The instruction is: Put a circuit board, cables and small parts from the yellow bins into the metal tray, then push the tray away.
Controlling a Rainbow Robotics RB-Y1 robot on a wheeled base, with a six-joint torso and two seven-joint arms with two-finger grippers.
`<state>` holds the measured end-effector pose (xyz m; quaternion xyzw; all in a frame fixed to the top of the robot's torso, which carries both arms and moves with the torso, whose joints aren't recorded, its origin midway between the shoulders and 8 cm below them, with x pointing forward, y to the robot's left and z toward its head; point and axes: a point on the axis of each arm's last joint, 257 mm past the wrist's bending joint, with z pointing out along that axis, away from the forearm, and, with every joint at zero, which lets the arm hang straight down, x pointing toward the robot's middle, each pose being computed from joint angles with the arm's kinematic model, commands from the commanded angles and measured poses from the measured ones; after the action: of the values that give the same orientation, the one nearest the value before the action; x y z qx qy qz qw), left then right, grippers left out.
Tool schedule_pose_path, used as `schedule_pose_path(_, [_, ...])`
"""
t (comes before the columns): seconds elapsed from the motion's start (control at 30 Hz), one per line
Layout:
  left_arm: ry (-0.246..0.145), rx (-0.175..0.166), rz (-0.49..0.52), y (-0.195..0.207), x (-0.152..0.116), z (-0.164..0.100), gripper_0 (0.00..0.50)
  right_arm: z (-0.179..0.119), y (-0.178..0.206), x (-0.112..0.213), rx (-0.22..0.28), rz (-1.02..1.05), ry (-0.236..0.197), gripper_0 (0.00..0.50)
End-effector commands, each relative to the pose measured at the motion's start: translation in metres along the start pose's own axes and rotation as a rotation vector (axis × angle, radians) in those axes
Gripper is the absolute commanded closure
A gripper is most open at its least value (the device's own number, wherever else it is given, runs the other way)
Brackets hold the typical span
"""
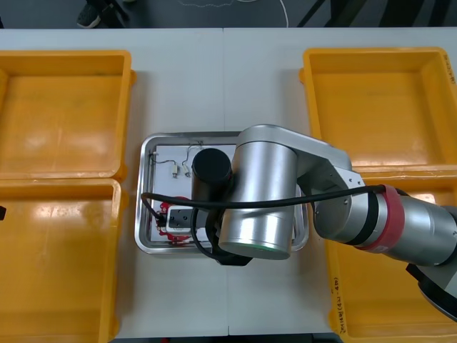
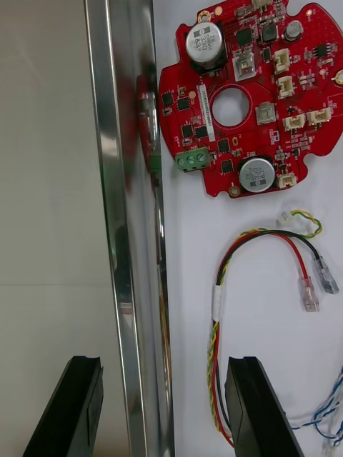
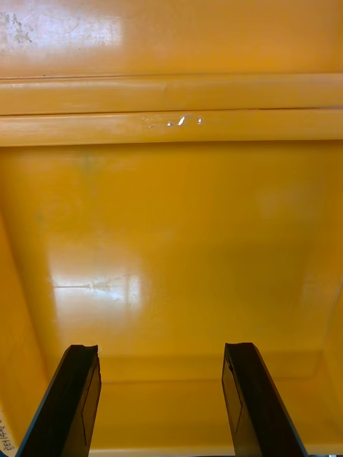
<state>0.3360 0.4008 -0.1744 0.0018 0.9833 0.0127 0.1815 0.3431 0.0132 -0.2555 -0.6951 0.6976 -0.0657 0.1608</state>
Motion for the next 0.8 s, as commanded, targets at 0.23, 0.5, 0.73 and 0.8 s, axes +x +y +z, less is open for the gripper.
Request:
schedule_pose_path(0.23, [-0.011,-0.048,0.067,0.014,0.001,-0.013,0.0,0.015,0.002,-0.028,0.066,-0.163,-0.003,0.0])
schedule_pose_path(0.5, [-0.011,-0.048,0.067,0.014,0.001,-0.013,0.0,0.026,0.009,-0.024,0.061,-0.186,0.012,0.0])
schedule_pose_path(0.73, [-0.011,-0.048,0.067,0.014,0.001,-0.013,0.0,0.033,0.015,-0.018,0.07,-0.202,0.037,0.0])
schedule_pose_path(0.8, [-0.011,-0.048,0.067,0.014,0.001,-0.013,0.0,0.035,0.017,-0.017,0.068,-0.205,0.041,0.0])
